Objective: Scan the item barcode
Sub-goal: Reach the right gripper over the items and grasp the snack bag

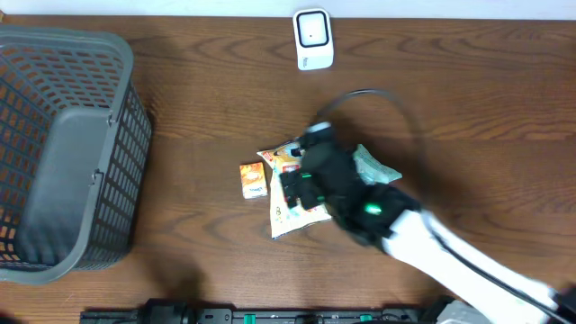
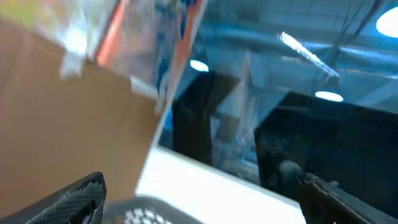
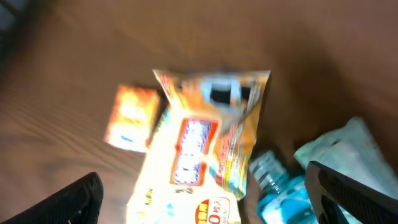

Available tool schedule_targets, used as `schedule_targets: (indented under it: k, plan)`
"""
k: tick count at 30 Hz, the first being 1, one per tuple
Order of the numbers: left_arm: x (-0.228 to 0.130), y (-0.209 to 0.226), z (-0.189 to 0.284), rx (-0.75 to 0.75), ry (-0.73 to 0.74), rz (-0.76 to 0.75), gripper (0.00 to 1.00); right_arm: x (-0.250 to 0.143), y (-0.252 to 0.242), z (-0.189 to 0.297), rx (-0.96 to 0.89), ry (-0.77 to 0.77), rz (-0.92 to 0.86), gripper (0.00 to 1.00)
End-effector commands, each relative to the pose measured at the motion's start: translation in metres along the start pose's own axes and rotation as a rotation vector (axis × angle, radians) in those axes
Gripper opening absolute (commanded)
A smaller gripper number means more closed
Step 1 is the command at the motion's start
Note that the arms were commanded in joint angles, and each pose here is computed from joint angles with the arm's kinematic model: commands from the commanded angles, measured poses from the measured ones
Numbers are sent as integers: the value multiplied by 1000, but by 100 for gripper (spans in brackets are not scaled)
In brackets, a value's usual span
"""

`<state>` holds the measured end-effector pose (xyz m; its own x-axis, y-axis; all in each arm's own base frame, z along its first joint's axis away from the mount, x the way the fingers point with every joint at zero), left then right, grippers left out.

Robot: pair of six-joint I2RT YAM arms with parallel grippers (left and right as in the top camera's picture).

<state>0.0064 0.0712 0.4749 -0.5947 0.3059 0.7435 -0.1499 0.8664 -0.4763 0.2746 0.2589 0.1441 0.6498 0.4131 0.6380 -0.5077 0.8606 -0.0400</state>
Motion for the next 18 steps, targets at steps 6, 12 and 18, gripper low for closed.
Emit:
schedule_targets:
  k: [6,12,18]
  plan:
    - [-61,13,-13,67,153,49,98,-20,24,-66,-32,69,50,99]
    - [-94,27,-8,116,278,-18,98,-2,30,-66,-1,29,-185,90]
    - [-107,33,-3,139,338,-51,98,-14,25,-90,-68,49,-186,87]
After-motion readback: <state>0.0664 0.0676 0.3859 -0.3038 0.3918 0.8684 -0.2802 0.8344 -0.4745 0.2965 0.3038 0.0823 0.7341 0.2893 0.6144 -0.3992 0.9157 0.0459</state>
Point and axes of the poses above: each gripper's point midway between its finger pads, its own z axis back along the fingers, its own y axis along the line the jaws close on, x = y × z, the point moved 1 cm from there along z, back along the fingers, and after that the axes turned 10 degrees about z, right-handed, at the moved point
